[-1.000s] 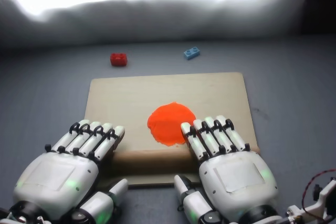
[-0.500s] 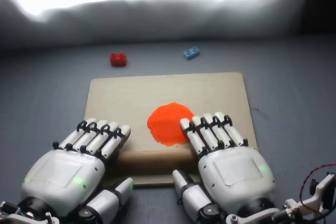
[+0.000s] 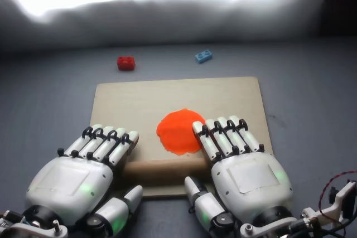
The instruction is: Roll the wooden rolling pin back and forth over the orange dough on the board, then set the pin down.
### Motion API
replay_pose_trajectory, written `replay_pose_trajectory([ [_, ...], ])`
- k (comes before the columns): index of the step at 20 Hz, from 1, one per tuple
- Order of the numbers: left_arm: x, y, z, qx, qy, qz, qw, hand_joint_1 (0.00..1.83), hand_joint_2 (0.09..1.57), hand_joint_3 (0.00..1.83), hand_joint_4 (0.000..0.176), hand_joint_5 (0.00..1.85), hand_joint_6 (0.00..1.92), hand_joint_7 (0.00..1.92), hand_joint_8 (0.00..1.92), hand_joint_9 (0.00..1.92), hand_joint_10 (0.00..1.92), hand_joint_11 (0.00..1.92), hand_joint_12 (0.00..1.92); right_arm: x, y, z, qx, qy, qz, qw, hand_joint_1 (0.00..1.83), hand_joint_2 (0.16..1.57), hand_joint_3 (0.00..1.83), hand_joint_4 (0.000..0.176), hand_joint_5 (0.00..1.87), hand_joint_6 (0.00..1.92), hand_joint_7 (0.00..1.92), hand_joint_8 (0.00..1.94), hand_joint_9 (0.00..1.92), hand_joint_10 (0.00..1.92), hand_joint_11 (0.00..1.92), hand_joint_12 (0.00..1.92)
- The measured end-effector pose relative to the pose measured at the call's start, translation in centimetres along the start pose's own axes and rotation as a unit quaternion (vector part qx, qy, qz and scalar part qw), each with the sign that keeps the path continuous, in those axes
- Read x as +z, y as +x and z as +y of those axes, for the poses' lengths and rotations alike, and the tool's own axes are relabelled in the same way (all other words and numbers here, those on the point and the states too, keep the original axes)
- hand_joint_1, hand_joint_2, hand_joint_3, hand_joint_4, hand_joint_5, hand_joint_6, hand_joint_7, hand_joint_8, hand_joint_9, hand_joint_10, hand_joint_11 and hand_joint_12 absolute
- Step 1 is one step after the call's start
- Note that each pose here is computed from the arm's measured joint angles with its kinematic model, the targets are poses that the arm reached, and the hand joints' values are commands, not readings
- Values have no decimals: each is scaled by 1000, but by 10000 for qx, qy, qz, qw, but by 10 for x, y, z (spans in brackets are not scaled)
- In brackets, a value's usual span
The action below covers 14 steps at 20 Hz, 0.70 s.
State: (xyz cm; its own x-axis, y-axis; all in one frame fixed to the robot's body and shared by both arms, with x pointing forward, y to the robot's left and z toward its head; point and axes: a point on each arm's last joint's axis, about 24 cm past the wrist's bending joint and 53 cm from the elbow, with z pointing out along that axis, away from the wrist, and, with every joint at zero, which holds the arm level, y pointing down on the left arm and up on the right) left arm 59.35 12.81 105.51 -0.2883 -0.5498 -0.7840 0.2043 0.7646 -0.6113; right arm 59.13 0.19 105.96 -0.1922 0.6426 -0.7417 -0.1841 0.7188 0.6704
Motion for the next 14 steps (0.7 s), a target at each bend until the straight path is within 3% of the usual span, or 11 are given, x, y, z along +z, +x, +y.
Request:
replay_pose_trajectory([
  [5, 5, -4, 4, -227, -57, -74, 9997, 0, 1569, 33, 0, 0, 0, 0, 0, 0, 0, 0, 0, 0, 0, 0, -2, 2, -5, 10000, 0, 1571, 71, 0, 24, 7, 15, 3, 0, 0, 0, 0],
  [14, 6, -4, 3, -308, -53, -164, 9994, 0, 1568, 26, 0, 0, 0, 0, 0, 0, 0, 0, 0, 4, -4, -2, -6, 4, -70, 10000, 0, 1571, 66, 0, 21, 4, 11, 1, 0, 0, 0, 0],
])
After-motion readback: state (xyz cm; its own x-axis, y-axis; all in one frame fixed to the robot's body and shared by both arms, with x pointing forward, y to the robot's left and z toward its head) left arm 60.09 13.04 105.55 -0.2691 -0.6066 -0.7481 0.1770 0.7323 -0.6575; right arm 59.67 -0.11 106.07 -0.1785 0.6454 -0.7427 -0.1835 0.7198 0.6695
